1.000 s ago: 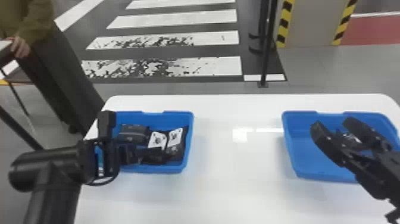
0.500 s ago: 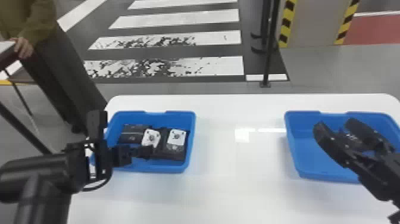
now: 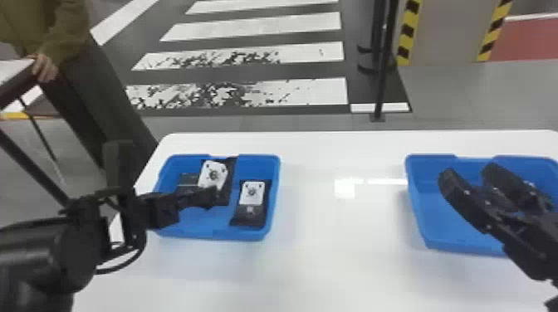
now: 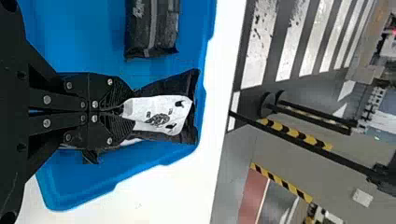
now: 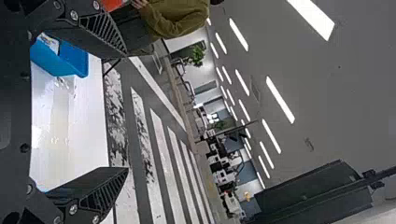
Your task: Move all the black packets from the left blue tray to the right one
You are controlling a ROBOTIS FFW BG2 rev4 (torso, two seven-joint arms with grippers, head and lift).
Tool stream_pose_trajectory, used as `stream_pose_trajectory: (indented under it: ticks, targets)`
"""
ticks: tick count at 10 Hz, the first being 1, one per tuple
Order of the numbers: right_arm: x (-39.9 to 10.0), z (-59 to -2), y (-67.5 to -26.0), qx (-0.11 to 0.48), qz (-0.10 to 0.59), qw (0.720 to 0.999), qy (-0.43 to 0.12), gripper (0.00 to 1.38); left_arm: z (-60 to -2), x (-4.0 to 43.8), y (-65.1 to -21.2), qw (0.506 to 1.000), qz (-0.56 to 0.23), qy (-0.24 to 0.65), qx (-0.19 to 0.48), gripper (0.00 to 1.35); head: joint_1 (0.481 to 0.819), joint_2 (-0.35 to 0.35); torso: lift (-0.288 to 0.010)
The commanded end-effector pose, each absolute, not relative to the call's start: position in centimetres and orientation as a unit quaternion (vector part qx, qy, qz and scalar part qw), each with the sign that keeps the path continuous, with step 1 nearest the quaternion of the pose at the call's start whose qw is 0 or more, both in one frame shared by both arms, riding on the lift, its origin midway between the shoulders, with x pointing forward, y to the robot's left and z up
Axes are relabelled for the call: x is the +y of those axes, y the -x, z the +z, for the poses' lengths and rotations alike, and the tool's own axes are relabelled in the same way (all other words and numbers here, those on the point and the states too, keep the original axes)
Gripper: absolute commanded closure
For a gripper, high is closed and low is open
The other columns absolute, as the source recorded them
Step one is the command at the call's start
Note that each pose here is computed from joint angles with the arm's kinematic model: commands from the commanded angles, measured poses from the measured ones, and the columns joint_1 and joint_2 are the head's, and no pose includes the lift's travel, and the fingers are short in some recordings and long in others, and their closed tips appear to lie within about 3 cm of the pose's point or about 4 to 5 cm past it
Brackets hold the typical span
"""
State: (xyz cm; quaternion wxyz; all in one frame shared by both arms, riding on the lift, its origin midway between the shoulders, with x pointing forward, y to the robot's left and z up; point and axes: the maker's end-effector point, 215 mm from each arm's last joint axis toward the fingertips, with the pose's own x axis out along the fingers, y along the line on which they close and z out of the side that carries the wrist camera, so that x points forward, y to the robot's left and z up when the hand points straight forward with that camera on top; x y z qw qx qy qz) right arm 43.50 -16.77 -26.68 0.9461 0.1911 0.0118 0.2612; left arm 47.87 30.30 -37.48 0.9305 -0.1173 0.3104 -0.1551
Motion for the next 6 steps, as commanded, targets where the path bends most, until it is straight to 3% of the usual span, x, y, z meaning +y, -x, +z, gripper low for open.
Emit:
stream_pose_trajectory:
  ticks: [1, 6]
  targets:
    - [-16.0, -26.6, -43.5, 0.015, 0.274, 0.942, -0.195, 0.16, -35.5, 26.7, -47.8, 0.929, -0.201, 0.12, 0.286, 1.21, 0.695, 0.17, -0.14]
    - [-12.4, -26.1, -44.5, 0.025, 0.33, 0.914, -0.233, 0.16, -31.9, 11.6, -45.0, 0.881, -0.373, 0.14, 0.256, 1.21, 0.695, 0.034, -0.14]
